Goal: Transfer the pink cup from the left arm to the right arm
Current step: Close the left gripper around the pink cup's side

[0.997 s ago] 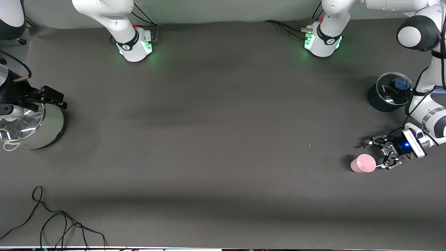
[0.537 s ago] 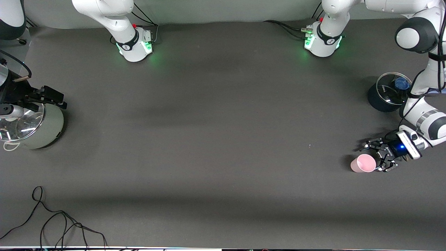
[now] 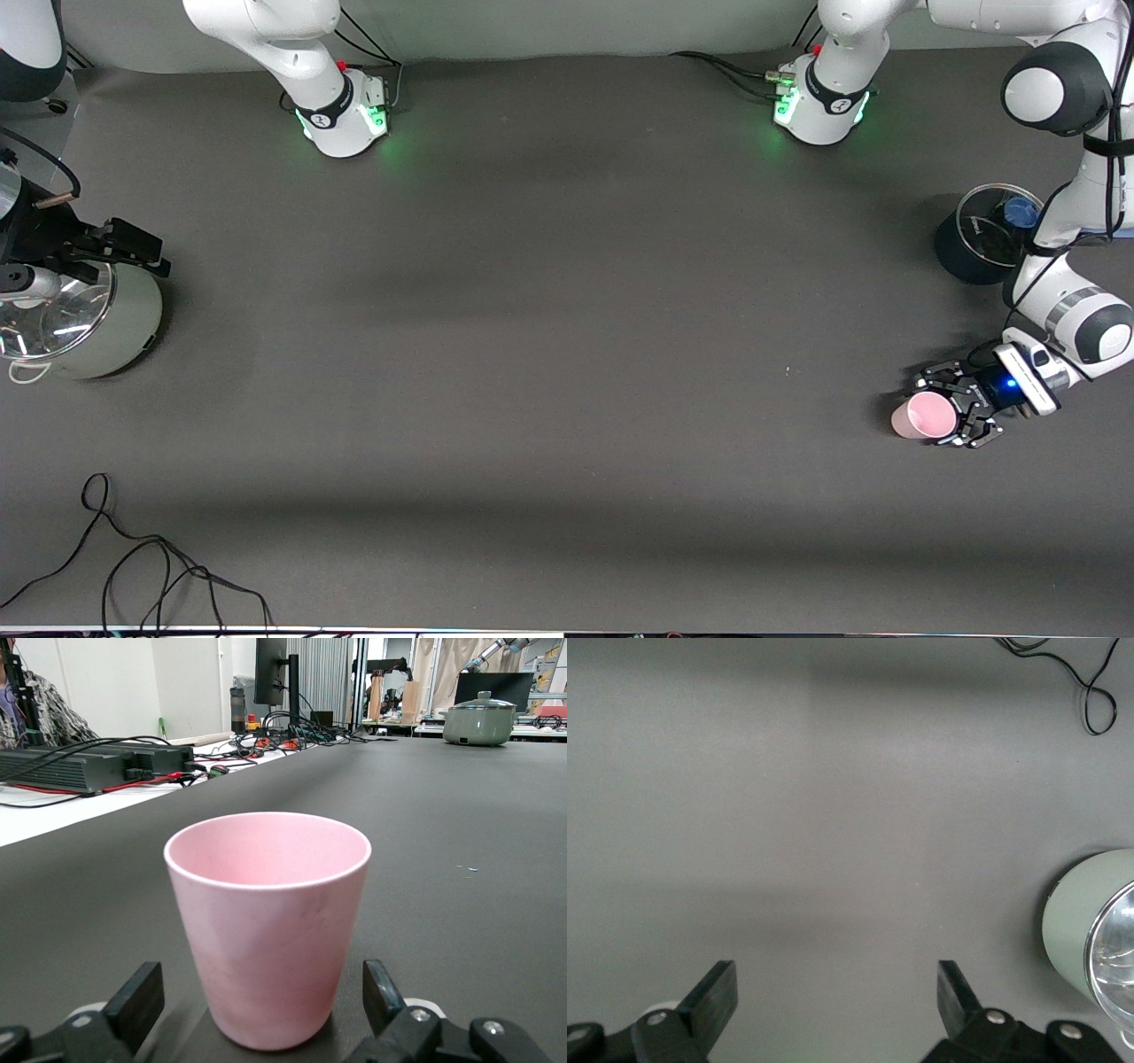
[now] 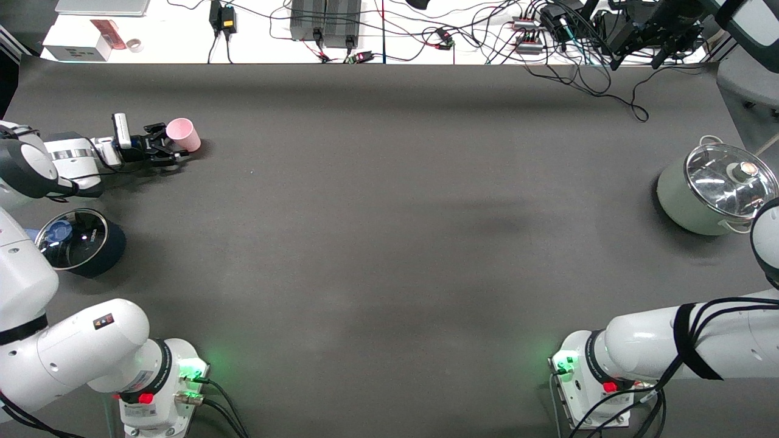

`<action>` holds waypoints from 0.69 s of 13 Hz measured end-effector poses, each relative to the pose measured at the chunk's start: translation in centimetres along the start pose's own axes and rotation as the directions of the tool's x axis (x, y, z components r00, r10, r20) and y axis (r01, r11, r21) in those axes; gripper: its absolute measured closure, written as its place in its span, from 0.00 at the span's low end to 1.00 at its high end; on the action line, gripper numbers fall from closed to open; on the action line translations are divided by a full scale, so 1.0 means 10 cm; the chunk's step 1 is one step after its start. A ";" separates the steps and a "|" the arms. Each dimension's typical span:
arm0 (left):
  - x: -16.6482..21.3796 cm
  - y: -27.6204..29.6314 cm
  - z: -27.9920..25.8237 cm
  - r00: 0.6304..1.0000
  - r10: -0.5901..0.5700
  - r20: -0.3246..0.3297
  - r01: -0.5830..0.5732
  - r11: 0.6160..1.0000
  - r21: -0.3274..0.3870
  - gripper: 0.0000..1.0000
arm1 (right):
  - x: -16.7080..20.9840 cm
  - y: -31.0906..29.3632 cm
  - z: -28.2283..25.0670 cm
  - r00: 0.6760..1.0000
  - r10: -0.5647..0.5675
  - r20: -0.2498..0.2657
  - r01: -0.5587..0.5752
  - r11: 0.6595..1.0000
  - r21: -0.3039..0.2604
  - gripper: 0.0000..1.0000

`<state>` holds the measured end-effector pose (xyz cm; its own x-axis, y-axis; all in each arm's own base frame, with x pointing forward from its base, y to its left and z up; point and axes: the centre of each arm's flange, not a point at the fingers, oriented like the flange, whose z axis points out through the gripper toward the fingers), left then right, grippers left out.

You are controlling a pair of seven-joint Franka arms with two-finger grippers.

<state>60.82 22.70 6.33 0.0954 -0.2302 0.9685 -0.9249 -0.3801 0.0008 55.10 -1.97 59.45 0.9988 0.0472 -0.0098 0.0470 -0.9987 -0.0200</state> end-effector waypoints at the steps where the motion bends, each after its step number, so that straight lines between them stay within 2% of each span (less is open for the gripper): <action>1: 0.00 0.00 0.03 1.000 -0.001 0.001 0.001 1.000 -0.001 0.00 | 0.00 0.00 0.00 1.000 0.000 0.000 0.000 1.000 0.000 0.00; 5: 0.00 0.01 0.03 1.000 -0.002 0.003 0.002 1.000 -0.002 0.00 | 0.00 0.00 0.00 1.000 0.000 0.000 0.000 1.000 0.000 0.00; 7: 0.00 0.01 0.04 1.000 -0.001 0.003 0.001 1.000 -0.002 0.06 | 0.00 0.00 0.00 1.000 0.000 0.000 0.000 1.000 0.000 0.00; 9: 0.00 0.01 0.04 1.000 -0.001 0.003 0.001 1.000 -0.001 0.33 | 0.00 0.00 0.00 1.000 0.000 0.000 0.000 1.000 0.000 0.00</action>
<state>60.87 22.37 6.20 0.0976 -0.2322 0.9678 -0.9253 -0.3793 0.0023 55.10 -1.97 59.45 0.9988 0.0472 -0.0098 0.0470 -0.9987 -0.0201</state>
